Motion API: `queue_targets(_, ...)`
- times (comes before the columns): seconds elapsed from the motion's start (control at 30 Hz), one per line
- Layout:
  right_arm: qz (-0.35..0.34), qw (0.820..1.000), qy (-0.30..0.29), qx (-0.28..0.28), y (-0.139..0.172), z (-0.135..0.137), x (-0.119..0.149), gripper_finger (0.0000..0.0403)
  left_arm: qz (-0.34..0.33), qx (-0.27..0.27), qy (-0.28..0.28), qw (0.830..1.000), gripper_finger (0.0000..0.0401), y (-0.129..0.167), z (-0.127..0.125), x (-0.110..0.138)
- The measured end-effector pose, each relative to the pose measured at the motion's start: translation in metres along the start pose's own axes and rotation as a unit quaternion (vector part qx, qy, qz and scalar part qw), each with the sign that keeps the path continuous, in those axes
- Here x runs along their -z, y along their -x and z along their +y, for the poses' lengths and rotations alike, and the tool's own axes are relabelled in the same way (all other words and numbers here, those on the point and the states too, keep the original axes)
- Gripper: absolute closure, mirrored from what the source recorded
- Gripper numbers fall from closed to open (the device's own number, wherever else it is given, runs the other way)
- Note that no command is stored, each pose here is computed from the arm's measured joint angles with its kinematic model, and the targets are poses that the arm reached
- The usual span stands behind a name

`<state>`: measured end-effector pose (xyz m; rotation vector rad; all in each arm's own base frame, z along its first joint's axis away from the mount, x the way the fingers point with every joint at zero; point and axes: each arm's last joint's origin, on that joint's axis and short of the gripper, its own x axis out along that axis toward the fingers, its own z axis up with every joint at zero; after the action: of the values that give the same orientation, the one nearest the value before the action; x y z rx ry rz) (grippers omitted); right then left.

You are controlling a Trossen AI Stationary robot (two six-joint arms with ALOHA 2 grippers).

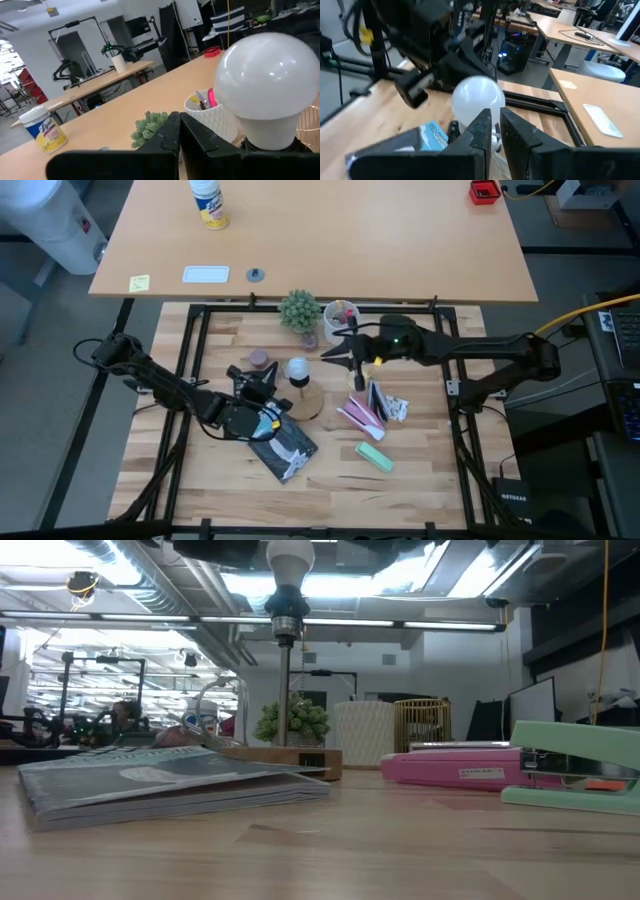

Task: Screw lightbulb
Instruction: Insert the lightbulb into the lamp, then remove the lightbulb from the lamp

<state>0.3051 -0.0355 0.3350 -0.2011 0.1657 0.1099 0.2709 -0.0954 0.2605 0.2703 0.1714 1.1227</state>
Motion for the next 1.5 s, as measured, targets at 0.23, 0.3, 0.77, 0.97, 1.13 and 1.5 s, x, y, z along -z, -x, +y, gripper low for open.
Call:
queue_targets(0.23, -0.017, 0.999, -0.046, -0.012, 0.014, 0.002, -0.011, 0.0359, 0.000, 0.000, 0.002, 1.000, 0.0400, 0.000, 0.003, -0.006)
queue_targets(0.3, -0.018, 0.998, -0.061, -0.027, 0.014, 0.003, -0.011, 0.0359, 0.000, 0.000, 0.008, 1.000, 0.0400, 0.000, 0.008, -0.012)
queue_targets(0.77, 0.026, 0.997, -0.059, -0.042, -0.019, 0.026, 0.009, 0.0359, -0.014, 0.103, 0.030, 0.994, 0.0400, -0.003, 0.016, -0.025)
queue_targets(0.97, 0.014, 0.998, -0.056, -0.027, -0.032, 0.024, 0.015, 0.0359, -0.013, 0.113, 0.040, 0.993, 0.0400, -0.004, 0.016, -0.025)
queue_targets(1.13, 0.012, 0.998, -0.054, 0.006, -0.033, 0.022, 0.015, 0.0359, -0.013, 0.115, 0.041, 0.992, 0.0400, -0.003, 0.015, -0.025)
queue_targets(1.5, 0.022, 0.998, -0.037, 0.054, -0.036, 0.020, 0.017, 0.0359, -0.016, 0.149, 0.052, 0.987, 0.0400, -0.003, 0.014, -0.025)
